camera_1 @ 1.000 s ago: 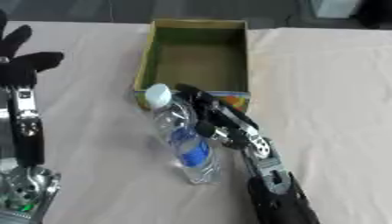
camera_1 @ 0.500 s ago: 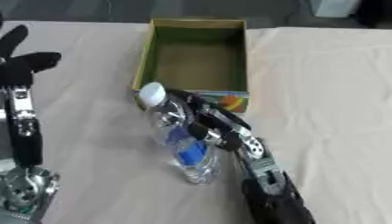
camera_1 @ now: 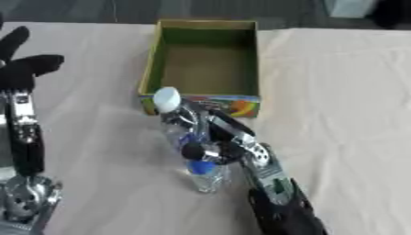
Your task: Pick up objects on the table and place them in the box.
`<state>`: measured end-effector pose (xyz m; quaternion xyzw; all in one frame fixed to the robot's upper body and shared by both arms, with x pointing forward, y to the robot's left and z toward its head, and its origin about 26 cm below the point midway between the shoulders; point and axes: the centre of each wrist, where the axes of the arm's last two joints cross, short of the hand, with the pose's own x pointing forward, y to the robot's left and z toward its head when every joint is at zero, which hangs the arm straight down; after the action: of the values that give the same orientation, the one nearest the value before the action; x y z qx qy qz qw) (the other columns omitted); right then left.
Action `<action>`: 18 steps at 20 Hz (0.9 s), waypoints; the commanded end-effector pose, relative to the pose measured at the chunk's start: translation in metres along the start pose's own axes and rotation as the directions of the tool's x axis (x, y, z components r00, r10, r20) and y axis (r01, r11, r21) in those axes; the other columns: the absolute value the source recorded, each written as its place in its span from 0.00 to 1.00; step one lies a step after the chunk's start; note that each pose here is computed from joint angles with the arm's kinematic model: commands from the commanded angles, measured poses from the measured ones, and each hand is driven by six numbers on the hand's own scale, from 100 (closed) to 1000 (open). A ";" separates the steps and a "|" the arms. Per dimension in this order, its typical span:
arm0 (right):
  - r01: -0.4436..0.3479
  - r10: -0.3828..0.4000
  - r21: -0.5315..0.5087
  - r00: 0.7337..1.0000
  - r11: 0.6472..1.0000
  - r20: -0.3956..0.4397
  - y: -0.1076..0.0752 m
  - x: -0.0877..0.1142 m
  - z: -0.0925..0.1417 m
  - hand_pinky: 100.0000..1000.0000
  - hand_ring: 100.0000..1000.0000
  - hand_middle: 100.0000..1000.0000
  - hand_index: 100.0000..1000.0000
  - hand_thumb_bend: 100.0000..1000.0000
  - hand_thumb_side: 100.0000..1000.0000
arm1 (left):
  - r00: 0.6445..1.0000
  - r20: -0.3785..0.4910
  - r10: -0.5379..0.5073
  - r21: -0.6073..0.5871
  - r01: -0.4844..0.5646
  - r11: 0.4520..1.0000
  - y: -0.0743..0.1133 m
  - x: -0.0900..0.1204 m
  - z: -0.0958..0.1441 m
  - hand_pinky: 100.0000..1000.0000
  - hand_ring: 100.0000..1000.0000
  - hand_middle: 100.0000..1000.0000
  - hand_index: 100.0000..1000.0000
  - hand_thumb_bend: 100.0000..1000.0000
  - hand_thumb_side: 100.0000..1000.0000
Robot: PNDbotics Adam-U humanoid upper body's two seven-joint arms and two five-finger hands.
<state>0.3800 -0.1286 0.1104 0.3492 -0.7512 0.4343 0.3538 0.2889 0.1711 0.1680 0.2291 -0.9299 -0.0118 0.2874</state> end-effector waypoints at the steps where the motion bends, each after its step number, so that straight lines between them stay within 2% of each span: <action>1: -0.090 0.087 0.075 0.995 0.993 0.039 -0.004 0.011 -0.010 1.00 1.00 1.00 1.00 0.78 0.43 | 1.000 0.019 0.004 0.003 -0.004 1.000 0.002 0.004 -0.002 0.62 0.61 1.00 0.86 0.00 1.00; 2: -0.103 0.100 0.079 0.994 0.992 0.034 -0.004 0.011 -0.010 1.00 1.00 1.00 1.00 0.78 0.42 | 1.000 0.018 0.004 0.003 -0.004 1.000 0.002 0.004 -0.002 0.62 0.61 1.00 0.86 0.00 1.00; 3: -0.123 0.121 0.082 0.992 0.989 0.025 -0.005 0.012 -0.009 1.00 1.00 1.00 1.00 0.82 0.36 | 1.000 0.017 0.004 0.003 -0.004 1.000 0.002 0.004 -0.002 0.62 0.61 1.00 0.86 0.00 1.00; 8: -0.213 0.214 0.077 0.977 0.974 -0.005 -0.010 0.013 -0.003 1.00 1.00 1.00 1.00 0.84 0.33 | 1.000 0.015 0.003 0.005 -0.003 1.000 0.002 0.004 -0.002 0.62 0.61 1.00 0.86 0.00 1.00; 9: -0.225 0.226 0.072 0.974 0.972 -0.012 -0.011 0.012 0.000 0.97 1.00 1.00 1.00 0.85 0.31 | 1.000 0.014 0.002 0.006 -0.002 1.000 0.002 0.004 -0.002 0.62 0.61 1.00 0.86 0.00 1.00; 10: -0.237 0.239 0.066 0.971 0.969 -0.020 -0.013 0.012 0.002 0.83 0.92 0.98 1.00 0.86 0.28 | 1.000 0.014 0.002 0.007 -0.002 1.000 0.002 0.004 -0.002 0.62 0.61 1.00 0.86 0.00 1.00; 11: -0.250 0.252 0.059 0.967 0.967 -0.028 -0.014 0.012 0.005 0.70 0.84 0.92 1.00 0.86 0.26 | 1.000 0.013 0.001 0.008 -0.001 1.000 0.002 0.004 -0.002 0.62 0.61 1.00 0.86 0.00 1.00; 12: -0.262 0.264 0.052 0.964 0.964 -0.036 -0.016 0.012 0.008 0.64 0.81 0.89 1.00 0.86 0.25 | 1.000 0.012 0.001 0.009 -0.001 1.000 0.002 0.004 -0.001 0.62 0.61 1.00 0.86 0.00 1.00; 13: -0.274 0.276 0.040 0.960 0.961 -0.044 -0.018 0.012 0.012 0.41 0.66 0.78 1.00 0.86 0.21 | 1.000 0.011 0.000 0.011 0.000 1.000 0.002 0.003 -0.001 0.62 0.61 1.00 0.86 0.00 1.00; 15: -0.300 0.298 -0.018 0.953 0.954 -0.054 -0.022 0.013 0.019 0.09 0.46 0.60 0.98 0.84 0.24 | 1.000 0.009 -0.002 0.014 0.002 1.000 0.003 0.003 -0.001 0.62 0.61 1.00 0.86 0.00 1.00; 16: -0.308 0.305 -0.055 0.951 0.950 -0.056 -0.024 0.013 0.021 0.09 0.46 0.60 0.98 0.84 0.24 | 1.000 0.009 -0.003 0.015 0.003 1.000 0.003 0.003 -0.001 0.62 0.61 1.00 0.86 0.00 1.00; 17: -0.313 0.308 -0.107 0.950 0.944 -0.056 -0.025 0.013 0.023 0.00 0.28 0.42 0.84 0.80 0.24 | 1.000 0.007 -0.004 0.017 0.004 1.000 0.003 0.003 -0.001 0.62 0.61 1.00 0.86 0.00 1.00; 18: -0.313 0.308 -0.180 0.950 0.933 -0.054 -0.026 0.013 0.026 0.00 0.22 0.35 0.79 0.79 0.24 | 1.000 0.006 -0.005 0.020 0.005 1.000 0.003 0.003 -0.001 0.62 0.61 1.00 0.86 0.00 1.00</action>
<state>0.3883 -0.1607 0.1146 0.2013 -0.8136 0.4163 0.3524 0.2881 0.1719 0.1657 0.2323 -0.9277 -0.0101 0.2921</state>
